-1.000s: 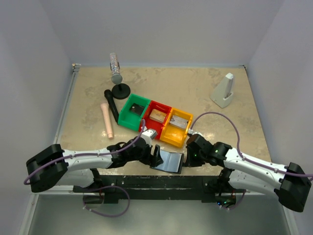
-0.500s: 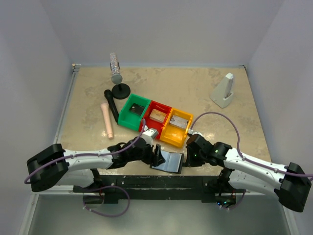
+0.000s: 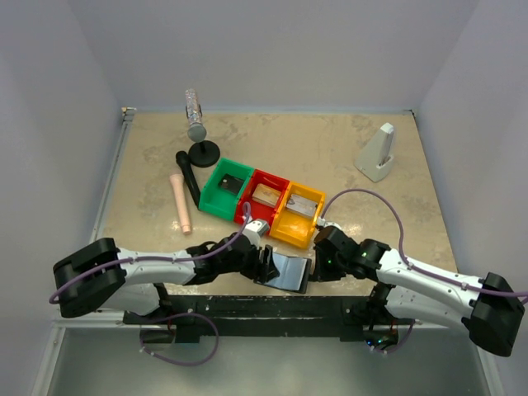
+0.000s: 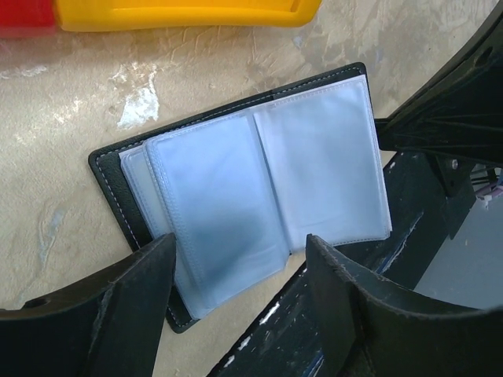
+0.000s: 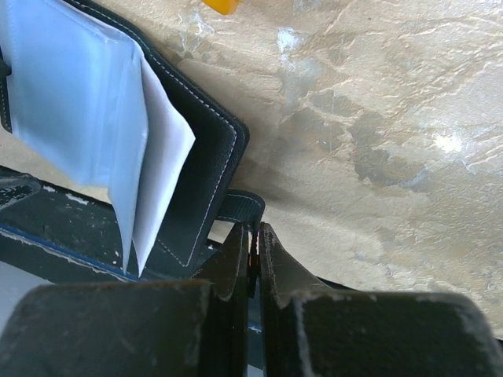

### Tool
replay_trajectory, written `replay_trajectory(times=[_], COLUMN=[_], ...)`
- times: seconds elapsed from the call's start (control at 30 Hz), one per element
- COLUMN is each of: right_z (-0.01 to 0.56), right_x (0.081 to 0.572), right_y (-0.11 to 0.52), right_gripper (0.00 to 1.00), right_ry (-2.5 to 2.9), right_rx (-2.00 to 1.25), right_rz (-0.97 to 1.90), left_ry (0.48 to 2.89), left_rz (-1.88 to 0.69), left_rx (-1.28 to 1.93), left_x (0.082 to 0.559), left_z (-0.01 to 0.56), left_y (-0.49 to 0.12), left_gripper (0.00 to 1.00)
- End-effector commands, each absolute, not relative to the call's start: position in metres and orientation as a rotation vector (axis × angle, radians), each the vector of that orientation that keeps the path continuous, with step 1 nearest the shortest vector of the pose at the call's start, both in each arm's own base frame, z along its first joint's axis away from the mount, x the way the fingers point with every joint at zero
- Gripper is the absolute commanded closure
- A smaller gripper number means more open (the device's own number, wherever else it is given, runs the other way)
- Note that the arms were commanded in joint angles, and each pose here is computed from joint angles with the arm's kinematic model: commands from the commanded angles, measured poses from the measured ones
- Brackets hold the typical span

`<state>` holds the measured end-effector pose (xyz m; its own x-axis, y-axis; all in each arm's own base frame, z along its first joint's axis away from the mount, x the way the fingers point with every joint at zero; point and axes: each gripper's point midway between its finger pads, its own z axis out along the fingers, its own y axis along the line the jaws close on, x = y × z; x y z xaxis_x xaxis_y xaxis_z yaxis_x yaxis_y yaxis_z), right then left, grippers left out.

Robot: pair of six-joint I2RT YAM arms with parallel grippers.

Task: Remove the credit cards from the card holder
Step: Remove the credit card from the card holder.

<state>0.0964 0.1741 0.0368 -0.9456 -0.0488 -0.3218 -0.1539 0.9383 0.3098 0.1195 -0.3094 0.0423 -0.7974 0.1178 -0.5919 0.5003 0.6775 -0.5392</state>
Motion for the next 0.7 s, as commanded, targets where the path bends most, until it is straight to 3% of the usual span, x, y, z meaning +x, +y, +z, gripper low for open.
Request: replay_trajectory(times=[0.0, 0.67], right_z=[0.041, 0.042], right_x=[0.102, 0.102], right_y=[0.179, 0.180], right_gripper=[1.00, 1.00], right_ry=[2.760, 2.758], right_rx=[-0.137, -0.135], right_rz=[0.499, 0.505], left_ry=[2.354, 2.266], left_rz=[-1.036, -1.208], left_rx=[0.514, 0.675], left_x=[0.115, 0.096], left_z=[0.048, 0.076], left_y=[-0.322, -0.355], left_gripper=[0.30, 0.32])
